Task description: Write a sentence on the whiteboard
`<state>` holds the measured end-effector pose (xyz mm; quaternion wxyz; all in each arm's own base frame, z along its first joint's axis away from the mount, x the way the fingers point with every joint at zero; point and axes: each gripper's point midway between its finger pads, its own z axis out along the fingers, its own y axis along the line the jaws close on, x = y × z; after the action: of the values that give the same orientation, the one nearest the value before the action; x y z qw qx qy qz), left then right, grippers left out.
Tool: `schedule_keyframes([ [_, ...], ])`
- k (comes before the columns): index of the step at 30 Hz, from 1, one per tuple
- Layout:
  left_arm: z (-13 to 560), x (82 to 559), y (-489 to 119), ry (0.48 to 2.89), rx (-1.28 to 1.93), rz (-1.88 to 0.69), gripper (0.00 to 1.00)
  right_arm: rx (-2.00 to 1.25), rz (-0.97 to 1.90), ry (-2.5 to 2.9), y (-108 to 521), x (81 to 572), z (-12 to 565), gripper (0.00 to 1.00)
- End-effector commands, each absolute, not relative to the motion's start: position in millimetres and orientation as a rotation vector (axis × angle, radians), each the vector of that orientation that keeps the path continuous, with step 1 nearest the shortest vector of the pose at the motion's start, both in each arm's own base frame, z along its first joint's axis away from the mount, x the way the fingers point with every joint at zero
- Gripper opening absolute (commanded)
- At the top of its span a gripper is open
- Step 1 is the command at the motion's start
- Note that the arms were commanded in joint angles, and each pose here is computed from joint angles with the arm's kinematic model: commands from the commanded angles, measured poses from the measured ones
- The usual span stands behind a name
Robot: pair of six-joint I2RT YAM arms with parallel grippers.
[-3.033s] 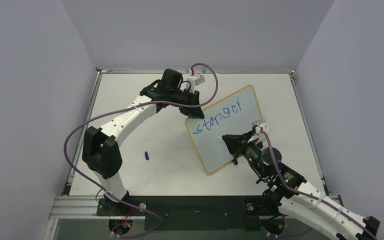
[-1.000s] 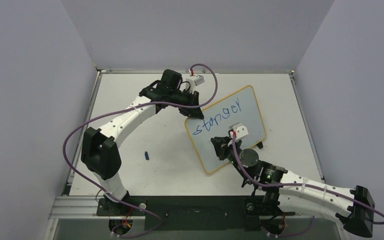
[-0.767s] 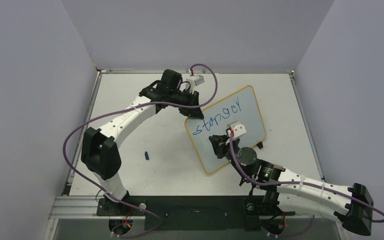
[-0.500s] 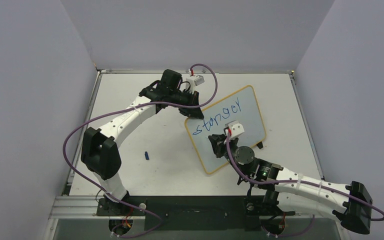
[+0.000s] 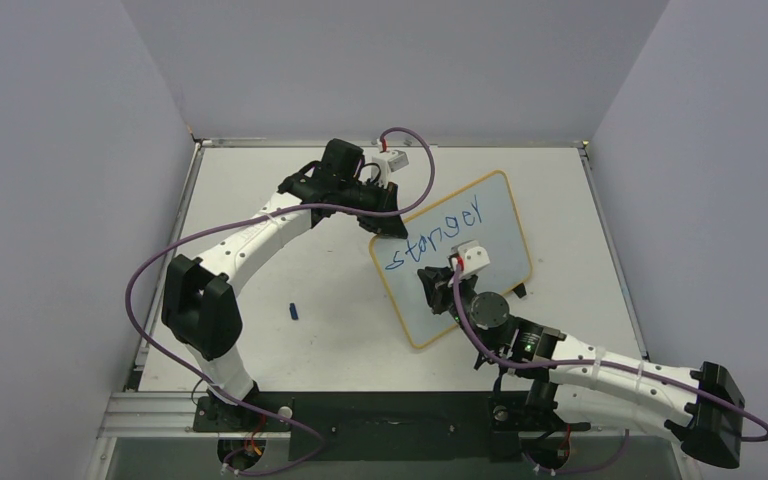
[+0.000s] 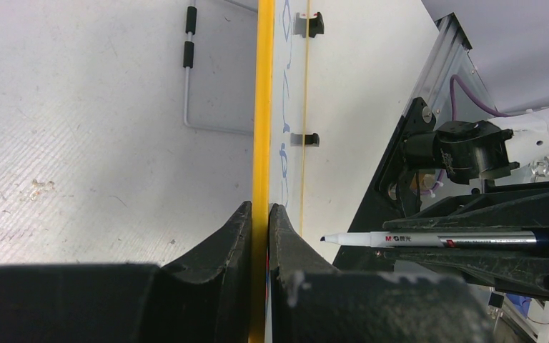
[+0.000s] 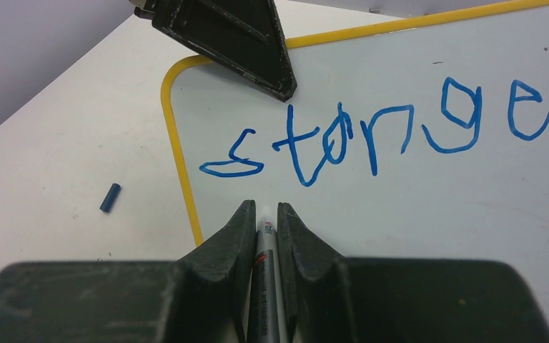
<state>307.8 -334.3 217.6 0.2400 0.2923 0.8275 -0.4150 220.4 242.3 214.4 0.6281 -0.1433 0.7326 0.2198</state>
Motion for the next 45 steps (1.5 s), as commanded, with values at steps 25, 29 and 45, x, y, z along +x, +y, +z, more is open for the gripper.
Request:
schedule_keyframes([
  [25,238.1,329.7,-324.8,2.158,0.778,-1.003,0.00,-0.276,0.478,1.723,240.4,227.8,195.1,0.00],
  [29,238.9,329.5,-324.5,2.157,0.778,-1.002,0.00,-0.283,0.485,1.731,240.8,226.1,190.6,0.00],
  [45,238.0,329.5,-324.5,2.159,0.779,-1.001,0.00,-0.260,0.410,1.787,232.2,229.3,166.7,0.00],
])
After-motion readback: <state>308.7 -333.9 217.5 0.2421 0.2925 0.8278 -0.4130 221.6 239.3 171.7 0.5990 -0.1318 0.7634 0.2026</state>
